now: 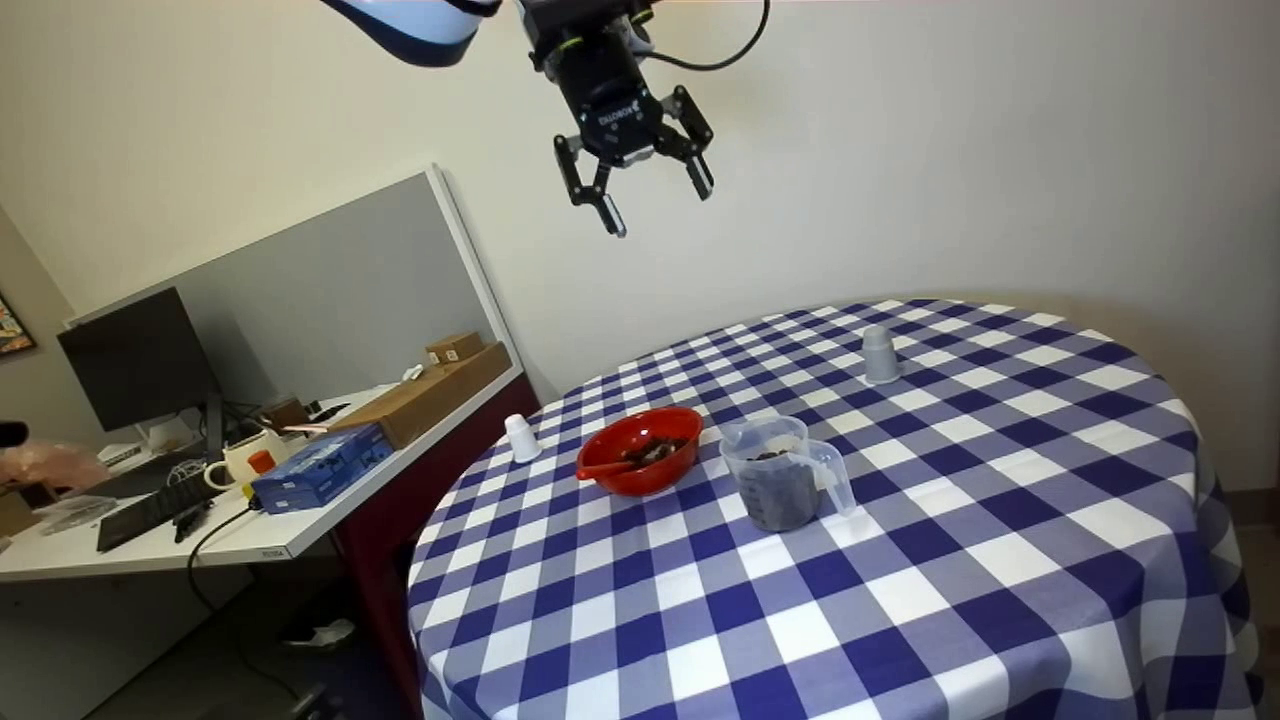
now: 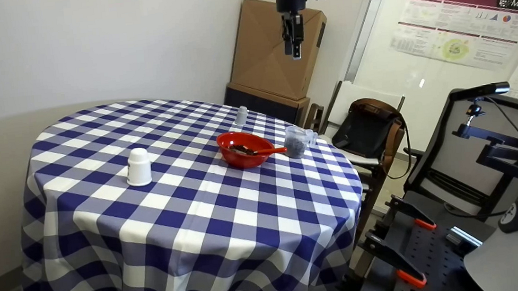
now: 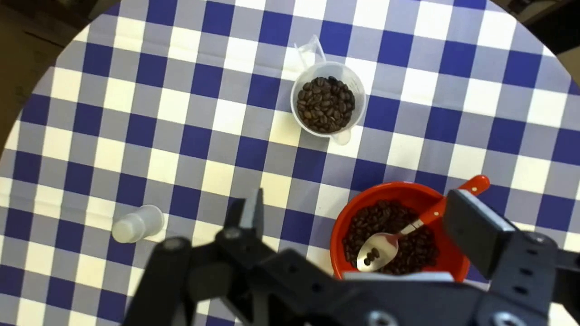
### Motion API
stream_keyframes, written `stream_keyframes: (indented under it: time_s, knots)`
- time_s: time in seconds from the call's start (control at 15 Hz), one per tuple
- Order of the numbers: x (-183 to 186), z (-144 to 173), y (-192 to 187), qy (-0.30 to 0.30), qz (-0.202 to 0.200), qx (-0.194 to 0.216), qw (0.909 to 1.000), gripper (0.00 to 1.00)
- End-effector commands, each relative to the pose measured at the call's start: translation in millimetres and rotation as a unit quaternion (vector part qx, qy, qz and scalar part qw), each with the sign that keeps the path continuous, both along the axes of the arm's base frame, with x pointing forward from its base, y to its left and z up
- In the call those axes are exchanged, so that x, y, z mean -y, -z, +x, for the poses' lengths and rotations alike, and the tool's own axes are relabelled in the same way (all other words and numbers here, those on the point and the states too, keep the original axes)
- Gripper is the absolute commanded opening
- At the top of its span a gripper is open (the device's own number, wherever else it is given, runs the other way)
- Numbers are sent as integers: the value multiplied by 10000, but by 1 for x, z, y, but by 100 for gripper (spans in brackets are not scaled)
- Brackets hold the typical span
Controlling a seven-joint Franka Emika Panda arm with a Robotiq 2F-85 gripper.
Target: Pick up the jug and pour some of its contents into the bow
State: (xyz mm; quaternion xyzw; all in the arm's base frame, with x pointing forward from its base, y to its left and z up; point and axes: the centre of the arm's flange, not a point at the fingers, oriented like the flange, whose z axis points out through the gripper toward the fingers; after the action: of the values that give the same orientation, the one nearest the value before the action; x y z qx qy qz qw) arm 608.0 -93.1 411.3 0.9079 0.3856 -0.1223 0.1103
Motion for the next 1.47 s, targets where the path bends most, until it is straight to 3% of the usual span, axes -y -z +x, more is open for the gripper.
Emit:
stream_keyframes:
  time_s: [0.0,0.2,0.47,1.4]
  knots:
    - [11,27,19,-766,-256,-573,9951,100]
    - [21,26,34,-1196,-491,-921,9873,100]
    - [40,12,48,-1225,-660,-1006,9851,100]
    - [49,-70,130,-1006,-191,-752,9919,100]
